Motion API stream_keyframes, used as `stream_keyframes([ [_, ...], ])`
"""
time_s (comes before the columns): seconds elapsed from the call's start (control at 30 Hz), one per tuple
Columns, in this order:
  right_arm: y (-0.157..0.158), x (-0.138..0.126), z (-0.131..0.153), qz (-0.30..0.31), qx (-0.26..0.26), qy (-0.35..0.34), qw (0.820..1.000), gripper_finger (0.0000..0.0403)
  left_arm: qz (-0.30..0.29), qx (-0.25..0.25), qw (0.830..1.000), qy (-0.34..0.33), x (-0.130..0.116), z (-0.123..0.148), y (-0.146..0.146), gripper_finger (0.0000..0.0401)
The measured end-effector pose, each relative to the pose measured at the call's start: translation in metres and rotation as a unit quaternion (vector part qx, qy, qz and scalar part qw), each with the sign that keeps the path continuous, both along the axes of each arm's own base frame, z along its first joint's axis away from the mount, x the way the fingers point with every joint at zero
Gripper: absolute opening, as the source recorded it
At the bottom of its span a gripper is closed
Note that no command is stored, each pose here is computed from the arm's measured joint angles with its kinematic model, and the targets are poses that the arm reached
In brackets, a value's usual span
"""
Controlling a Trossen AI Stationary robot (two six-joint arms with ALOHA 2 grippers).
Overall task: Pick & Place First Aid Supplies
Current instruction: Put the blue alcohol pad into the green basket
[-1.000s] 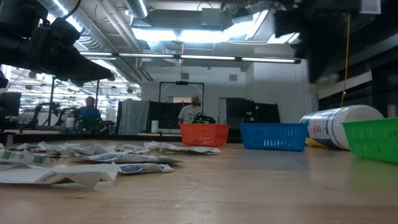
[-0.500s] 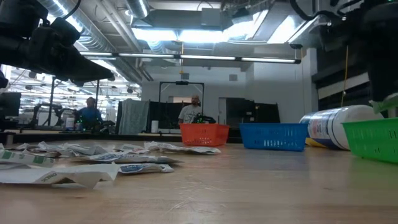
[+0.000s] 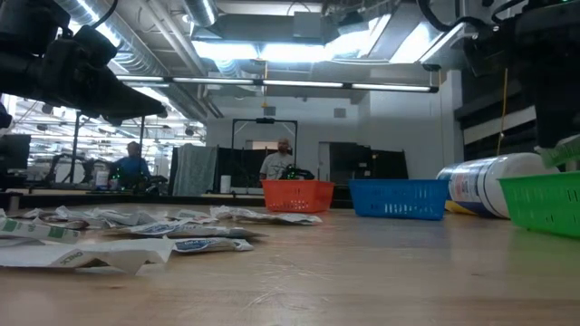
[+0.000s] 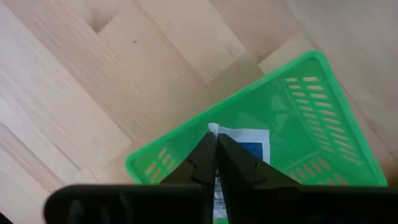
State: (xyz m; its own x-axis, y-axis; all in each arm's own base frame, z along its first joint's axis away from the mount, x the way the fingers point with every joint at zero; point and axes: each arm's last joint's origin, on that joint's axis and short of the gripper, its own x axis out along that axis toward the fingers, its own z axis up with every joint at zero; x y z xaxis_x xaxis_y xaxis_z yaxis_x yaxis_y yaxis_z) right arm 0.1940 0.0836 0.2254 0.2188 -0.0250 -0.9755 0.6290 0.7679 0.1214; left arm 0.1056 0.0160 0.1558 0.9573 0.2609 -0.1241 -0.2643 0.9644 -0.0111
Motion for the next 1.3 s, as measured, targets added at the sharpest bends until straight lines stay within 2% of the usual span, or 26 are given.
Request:
stream_keyframes([
  [0.63,0.0004,0.0011,0.0003,-0.007,0.004,-0.006,1.0,0.0023,0.0,0.0,1.0,0.0,0.0,0.0,0.0,0.0091],
  [0.83,0.0005,0.0012,0.0004,-0.038,0.013,-0.006,0.999,0.0024,0.0,0.0,1.0,0.0,0.0,0.0,0.0,0.0093],
  [1.3,0.0009,0.0014,0.0004,-0.027,0.015,-0.006,1.0,0.0024,0.0,0.0,1.0,0.0,0.0,0.0,0.0,0.0091],
])
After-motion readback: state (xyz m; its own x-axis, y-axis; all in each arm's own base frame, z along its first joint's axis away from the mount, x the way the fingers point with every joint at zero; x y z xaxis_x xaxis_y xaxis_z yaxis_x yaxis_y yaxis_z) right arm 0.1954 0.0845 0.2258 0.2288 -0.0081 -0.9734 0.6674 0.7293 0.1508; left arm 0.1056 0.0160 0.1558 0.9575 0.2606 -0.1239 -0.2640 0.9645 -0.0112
